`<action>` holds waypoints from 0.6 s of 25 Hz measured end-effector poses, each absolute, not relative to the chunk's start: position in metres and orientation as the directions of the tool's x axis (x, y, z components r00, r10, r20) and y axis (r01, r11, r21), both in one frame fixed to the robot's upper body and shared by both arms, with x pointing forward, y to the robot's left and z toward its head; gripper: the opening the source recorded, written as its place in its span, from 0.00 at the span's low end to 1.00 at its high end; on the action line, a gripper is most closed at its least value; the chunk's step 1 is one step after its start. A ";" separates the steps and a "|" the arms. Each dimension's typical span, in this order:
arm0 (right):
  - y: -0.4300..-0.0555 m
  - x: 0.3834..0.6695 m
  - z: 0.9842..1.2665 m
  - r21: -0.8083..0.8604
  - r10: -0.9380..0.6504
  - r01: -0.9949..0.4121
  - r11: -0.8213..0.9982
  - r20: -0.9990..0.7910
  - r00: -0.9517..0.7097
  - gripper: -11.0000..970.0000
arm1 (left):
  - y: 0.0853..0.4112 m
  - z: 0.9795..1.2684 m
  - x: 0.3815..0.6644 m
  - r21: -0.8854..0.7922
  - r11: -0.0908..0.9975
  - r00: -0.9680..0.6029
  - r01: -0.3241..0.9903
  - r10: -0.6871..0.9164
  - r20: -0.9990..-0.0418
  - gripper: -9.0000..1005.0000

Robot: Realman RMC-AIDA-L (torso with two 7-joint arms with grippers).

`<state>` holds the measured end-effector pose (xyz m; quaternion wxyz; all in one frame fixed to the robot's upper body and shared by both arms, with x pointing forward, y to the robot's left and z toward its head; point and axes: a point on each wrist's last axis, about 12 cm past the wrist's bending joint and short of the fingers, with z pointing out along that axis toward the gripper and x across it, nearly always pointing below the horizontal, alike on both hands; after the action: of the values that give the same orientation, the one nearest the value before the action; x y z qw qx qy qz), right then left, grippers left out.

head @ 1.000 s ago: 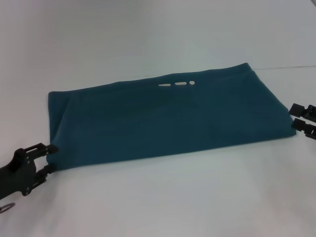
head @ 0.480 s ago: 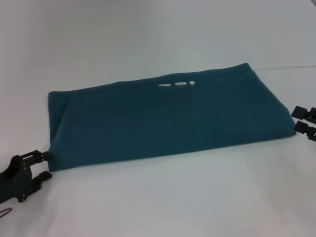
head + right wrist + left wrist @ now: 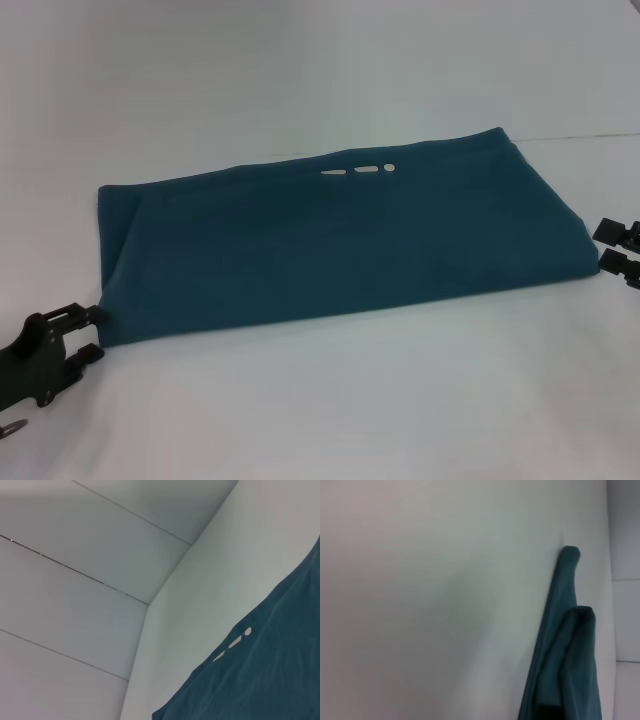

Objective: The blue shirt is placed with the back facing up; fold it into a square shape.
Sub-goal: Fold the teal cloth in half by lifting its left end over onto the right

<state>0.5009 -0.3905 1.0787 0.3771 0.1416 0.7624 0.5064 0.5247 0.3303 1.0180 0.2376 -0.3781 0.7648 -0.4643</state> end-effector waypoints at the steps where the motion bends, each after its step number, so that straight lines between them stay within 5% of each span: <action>1: -0.391 0.500 1.078 0.879 0.599 -0.165 0.447 -0.431 -0.675 0.78 | 0.329 1.019 0.526 -0.891 0.289 -0.607 -0.350 -0.794 -0.019 0.55; 8: -0.392 0.499 1.078 0.879 0.601 -0.160 0.448 -0.429 -0.674 0.78 | 0.327 1.022 0.529 -0.898 0.308 -0.627 -0.315 -0.777 -0.047 0.56; 15: -0.391 0.499 1.077 0.880 0.602 -0.159 0.448 -0.428 -0.674 0.78 | 0.328 1.021 0.527 -0.897 0.294 -0.617 -0.330 -0.787 -0.031 0.71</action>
<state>0.4991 -0.3911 1.0771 0.3768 0.1453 0.7629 0.5048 0.5272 0.3280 1.0208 0.2431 -0.3641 0.7667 -0.4697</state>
